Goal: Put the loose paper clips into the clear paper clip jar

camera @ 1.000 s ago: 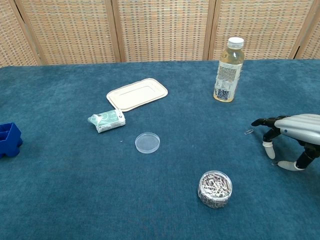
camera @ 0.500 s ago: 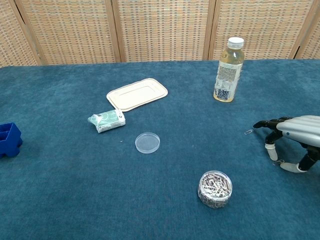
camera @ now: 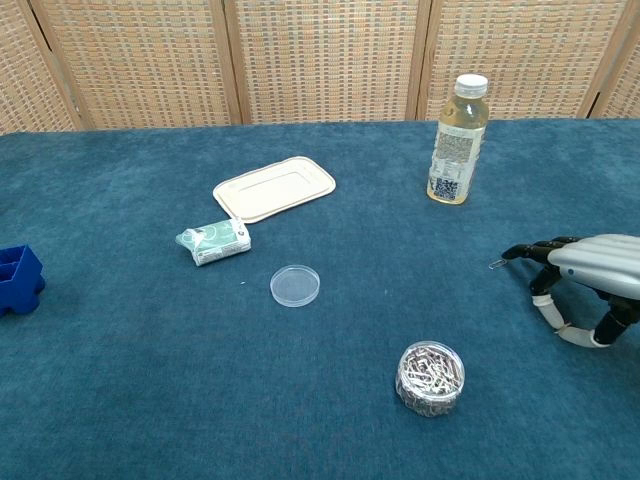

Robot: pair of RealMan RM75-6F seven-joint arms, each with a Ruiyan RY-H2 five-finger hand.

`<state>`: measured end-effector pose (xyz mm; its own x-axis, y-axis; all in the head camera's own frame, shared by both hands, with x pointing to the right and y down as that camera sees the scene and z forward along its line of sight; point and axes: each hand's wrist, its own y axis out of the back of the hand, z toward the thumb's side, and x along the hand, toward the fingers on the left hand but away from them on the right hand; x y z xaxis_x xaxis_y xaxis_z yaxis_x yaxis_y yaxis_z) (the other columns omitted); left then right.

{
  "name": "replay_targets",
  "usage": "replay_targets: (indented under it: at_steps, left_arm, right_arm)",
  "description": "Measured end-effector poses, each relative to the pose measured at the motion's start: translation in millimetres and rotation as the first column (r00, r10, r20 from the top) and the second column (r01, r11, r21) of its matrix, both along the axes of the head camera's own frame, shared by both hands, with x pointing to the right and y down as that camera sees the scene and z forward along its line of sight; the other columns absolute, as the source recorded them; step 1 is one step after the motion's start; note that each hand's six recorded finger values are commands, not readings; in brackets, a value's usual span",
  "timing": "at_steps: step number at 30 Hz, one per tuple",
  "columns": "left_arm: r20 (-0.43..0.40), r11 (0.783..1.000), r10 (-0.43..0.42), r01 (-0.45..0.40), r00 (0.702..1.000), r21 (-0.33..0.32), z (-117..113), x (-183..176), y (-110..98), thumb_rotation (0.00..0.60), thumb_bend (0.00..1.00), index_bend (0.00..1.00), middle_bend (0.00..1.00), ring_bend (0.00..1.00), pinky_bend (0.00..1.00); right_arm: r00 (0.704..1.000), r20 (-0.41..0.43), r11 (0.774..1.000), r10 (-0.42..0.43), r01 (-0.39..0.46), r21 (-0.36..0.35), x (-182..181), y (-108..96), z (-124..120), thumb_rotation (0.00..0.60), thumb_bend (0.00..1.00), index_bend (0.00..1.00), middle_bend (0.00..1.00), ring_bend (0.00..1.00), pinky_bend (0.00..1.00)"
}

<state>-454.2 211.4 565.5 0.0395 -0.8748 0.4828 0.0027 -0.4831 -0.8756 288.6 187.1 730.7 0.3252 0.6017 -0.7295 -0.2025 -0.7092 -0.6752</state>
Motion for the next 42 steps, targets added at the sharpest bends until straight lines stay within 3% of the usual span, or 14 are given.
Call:
replay_targets:
  at_steps: [13,23,33,42]
  left_arm:
    - [0.001,1.000,0.001,-0.001,1.000,-0.001,0.5,0.4,0.2,0.600,0.00,0.00,0.00,0.00,0.00]
    - [0.000,1.000,0.005,-0.005,1.000,-0.002,0.7,1.5,0.6,0.600,0.00,0.00,0.00,0.00,0.00]
    - [0.001,1.000,0.009,-0.009,1.000,-0.006,1.5,2.3,1.8,0.600,0.00,0.00,0.00,0.00,0.00]
    - [-0.001,1.000,0.000,0.000,1.000,-0.007,1.0,-1.1,0.6,0.600,0.00,0.00,0.00,0.00,0.00]
  right_arm:
    - [1.000,0.030,1.000,0.009,-0.010,0.018,-4.1,-5.2,-7.9,0.600,0.47,0.67,0.01,0.00,0.00]
    - [0.993,0.119,0.999,-0.019,0.012,0.053,-27.7,-13.3,-38.4,0.600,0.47,0.67,0.01,0.00,0.00]
    - [0.952,0.251,0.983,-0.176,0.182,-0.001,-101.3,-8.4,-77.3,0.600,0.47,0.67,0.02,0.00,0.00]
    - [0.941,0.243,0.968,-0.237,0.249,-0.021,-124.0,2.4,-75.1,0.600,0.47,0.67,0.02,0.00,0.00]
